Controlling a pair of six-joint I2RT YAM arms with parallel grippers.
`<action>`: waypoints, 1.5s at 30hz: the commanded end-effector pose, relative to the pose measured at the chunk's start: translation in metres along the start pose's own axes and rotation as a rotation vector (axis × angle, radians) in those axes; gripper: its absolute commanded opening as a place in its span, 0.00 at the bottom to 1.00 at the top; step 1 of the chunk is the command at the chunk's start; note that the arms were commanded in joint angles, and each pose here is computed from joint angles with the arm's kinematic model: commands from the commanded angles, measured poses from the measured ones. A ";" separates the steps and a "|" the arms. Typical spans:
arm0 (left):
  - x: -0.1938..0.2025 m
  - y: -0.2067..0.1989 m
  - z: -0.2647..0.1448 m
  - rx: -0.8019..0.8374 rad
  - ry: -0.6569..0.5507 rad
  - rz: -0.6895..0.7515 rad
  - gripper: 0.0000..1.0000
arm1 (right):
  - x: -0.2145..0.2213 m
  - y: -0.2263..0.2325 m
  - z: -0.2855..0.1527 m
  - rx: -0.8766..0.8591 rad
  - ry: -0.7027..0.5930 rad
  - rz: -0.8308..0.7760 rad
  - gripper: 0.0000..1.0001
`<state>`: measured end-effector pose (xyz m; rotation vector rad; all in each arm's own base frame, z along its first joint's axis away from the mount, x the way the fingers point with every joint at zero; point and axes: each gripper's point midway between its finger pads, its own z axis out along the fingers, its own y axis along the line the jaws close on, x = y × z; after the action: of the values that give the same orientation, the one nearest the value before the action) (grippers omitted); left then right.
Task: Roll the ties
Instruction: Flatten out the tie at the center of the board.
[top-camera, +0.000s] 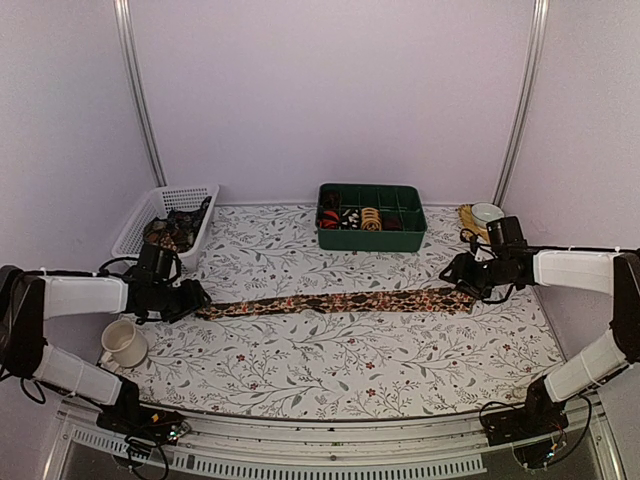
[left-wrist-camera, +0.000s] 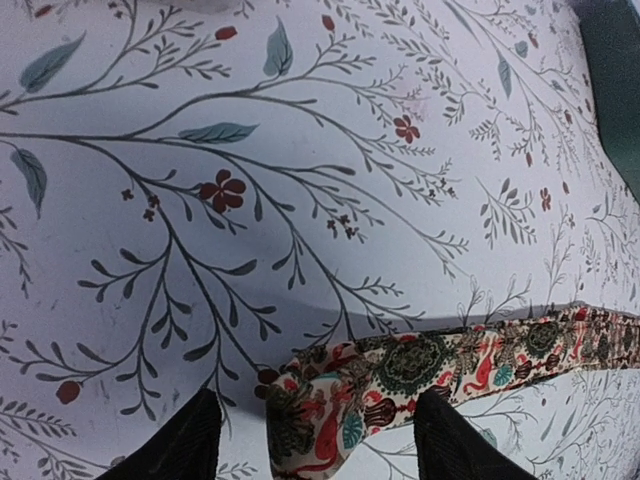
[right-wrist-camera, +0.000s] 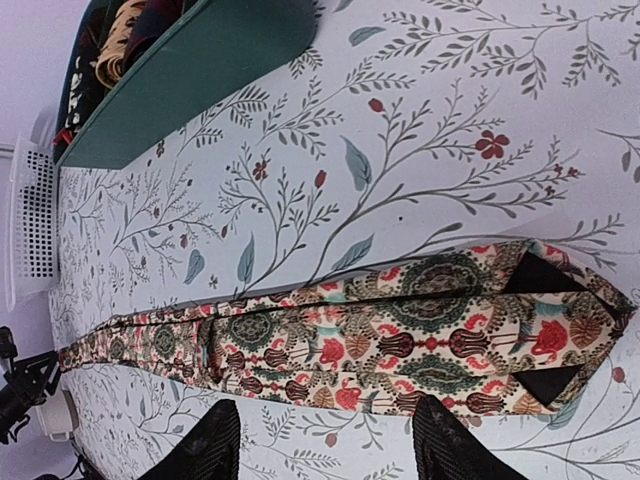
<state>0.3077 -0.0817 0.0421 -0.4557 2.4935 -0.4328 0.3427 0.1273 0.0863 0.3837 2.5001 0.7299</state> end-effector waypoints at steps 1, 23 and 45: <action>0.007 0.012 0.001 -0.034 0.015 -0.028 0.62 | 0.006 0.017 0.004 -0.045 0.029 -0.043 0.59; 0.006 0.036 0.033 -0.186 0.085 0.056 0.00 | 0.062 0.049 0.046 -0.045 0.247 -0.230 0.65; -0.002 0.051 0.028 -0.320 0.102 0.096 0.00 | 0.086 0.004 0.083 0.127 0.319 -0.221 0.69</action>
<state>0.3291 -0.0550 0.0134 -0.4441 2.5978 -0.1355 0.3297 0.2191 0.0313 -0.0408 2.7189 0.7006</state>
